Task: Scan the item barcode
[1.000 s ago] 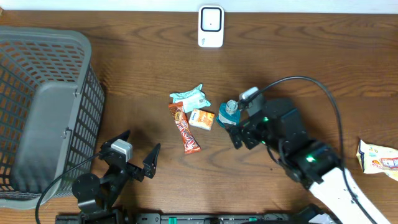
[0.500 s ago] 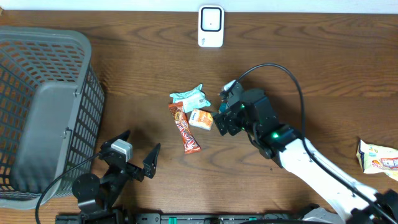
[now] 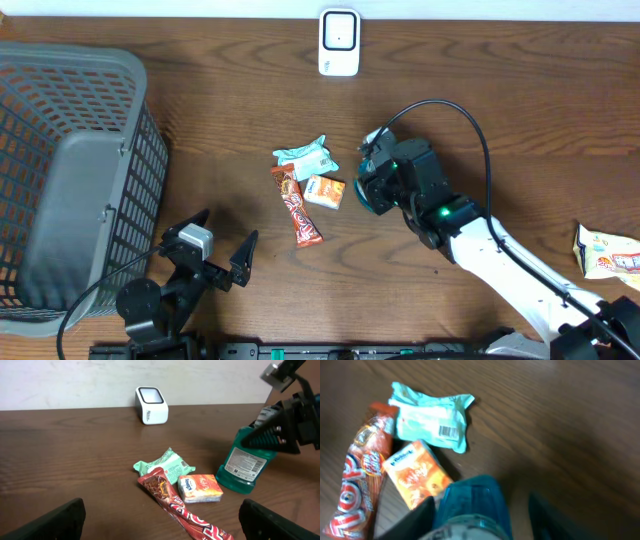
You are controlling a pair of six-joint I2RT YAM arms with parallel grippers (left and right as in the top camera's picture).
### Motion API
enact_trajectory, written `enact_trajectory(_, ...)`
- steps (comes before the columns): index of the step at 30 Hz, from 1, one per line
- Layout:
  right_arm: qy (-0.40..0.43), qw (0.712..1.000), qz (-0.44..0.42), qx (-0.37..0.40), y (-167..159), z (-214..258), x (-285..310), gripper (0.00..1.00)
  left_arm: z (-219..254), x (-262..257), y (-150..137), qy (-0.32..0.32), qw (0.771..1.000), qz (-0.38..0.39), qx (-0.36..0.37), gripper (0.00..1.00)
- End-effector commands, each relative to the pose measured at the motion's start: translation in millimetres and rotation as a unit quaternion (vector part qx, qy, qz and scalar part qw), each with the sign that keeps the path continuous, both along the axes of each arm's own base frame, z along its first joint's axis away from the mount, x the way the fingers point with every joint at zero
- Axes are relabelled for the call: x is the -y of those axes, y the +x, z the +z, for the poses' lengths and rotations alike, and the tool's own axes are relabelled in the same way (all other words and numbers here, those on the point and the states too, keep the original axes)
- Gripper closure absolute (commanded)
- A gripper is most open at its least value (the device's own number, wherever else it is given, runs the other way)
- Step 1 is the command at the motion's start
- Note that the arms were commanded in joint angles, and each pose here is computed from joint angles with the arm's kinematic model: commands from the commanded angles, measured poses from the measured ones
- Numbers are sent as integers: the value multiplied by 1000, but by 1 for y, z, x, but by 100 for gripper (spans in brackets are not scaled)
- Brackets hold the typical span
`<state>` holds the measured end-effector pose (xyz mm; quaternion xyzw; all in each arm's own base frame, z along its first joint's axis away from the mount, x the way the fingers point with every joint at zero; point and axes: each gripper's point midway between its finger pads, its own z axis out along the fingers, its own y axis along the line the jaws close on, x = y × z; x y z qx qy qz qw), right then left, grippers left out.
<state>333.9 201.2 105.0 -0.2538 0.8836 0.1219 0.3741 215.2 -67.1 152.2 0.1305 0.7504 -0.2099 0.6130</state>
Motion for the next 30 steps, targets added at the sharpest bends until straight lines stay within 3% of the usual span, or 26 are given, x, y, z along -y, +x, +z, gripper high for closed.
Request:
enact_trajectory(1,-11,1000,-2,-18,1,-15,4,37,-11,2,-2,-8,1000,-5,-20,2)
enact_trajectory(2,-12,1000,-2,-20,1,-18,3,37,-11,2,-2,-8,1000,-5,-20,2)
enact_trajectory(9,-12,1000,-1,-23,1,-21,3,73,-11,2,-2,-8,1000,-5,-20,2)
enact_trajectory(19,19,1000,19,-7,1,-4,-8,88,-11,2,-2,-8,1000,-5,-20,2)
enact_trajectory(21,22,1000,19,-1,0,2,-8,85,-11,2,-2,-8,1000,-5,-20,2)
enact_trajectory(27,10,1000,7,2,1,3,-1,39,-11,2,-2,-8,1000,-5,-20,2)
enact_trajectory(30,12,1000,7,4,2,4,-2,32,-11,2,-2,-8,1000,-5,-20,2)
